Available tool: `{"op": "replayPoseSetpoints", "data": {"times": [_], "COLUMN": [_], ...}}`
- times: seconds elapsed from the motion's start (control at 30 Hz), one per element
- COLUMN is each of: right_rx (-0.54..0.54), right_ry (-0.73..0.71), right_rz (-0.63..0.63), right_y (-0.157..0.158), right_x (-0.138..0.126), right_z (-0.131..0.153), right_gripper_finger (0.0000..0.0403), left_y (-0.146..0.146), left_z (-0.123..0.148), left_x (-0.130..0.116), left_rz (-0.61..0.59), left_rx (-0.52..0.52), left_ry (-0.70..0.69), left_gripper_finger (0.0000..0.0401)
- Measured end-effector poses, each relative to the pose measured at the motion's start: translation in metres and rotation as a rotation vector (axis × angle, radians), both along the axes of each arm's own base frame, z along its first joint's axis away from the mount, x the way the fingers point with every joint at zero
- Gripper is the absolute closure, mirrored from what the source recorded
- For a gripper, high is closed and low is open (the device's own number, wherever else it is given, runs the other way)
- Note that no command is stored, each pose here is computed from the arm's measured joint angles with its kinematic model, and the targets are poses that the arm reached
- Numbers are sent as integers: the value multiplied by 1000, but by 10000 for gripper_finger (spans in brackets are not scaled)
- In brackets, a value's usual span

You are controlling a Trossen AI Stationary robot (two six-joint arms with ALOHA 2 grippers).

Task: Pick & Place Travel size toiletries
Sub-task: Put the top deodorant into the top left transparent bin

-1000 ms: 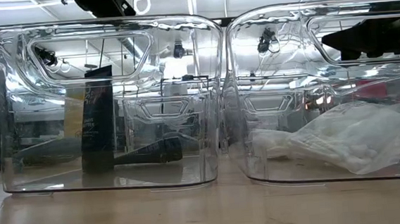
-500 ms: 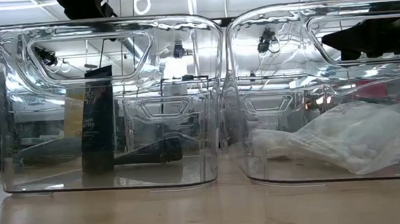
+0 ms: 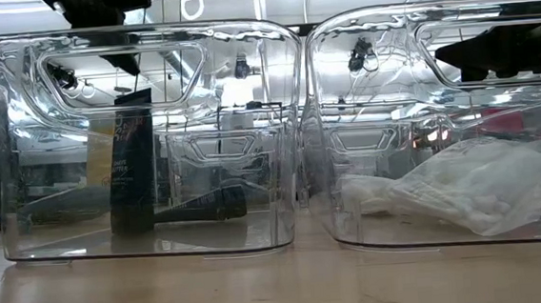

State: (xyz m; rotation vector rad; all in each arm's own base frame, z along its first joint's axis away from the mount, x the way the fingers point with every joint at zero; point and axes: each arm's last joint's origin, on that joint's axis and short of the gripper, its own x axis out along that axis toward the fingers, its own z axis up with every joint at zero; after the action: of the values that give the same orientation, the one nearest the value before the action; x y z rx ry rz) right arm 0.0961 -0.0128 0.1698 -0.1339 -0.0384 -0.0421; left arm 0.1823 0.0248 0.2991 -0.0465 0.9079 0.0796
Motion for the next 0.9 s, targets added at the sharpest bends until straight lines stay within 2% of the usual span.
{"op": "replayPoseSetpoints", "data": {"times": [0.27, 0.63, 0.9], "right_rx": [0, 0, 0], "right_ry": [0, 0, 0], "right_rz": [0, 0, 0], "right_y": [0, 0, 0], "right_x": [0, 0, 0], "right_z": [0, 0, 0], "right_gripper_finger": [389, 389, 389], "left_y": [0, 8, 11], "left_z": [-1, -17, -19], "left_x": [-4, 5, 5], "left_rz": [28, 194, 272], "left_rx": [7, -100, -140], "left_ry": [31, 150, 167], "left_gripper_finger": [389, 386, 386]}}
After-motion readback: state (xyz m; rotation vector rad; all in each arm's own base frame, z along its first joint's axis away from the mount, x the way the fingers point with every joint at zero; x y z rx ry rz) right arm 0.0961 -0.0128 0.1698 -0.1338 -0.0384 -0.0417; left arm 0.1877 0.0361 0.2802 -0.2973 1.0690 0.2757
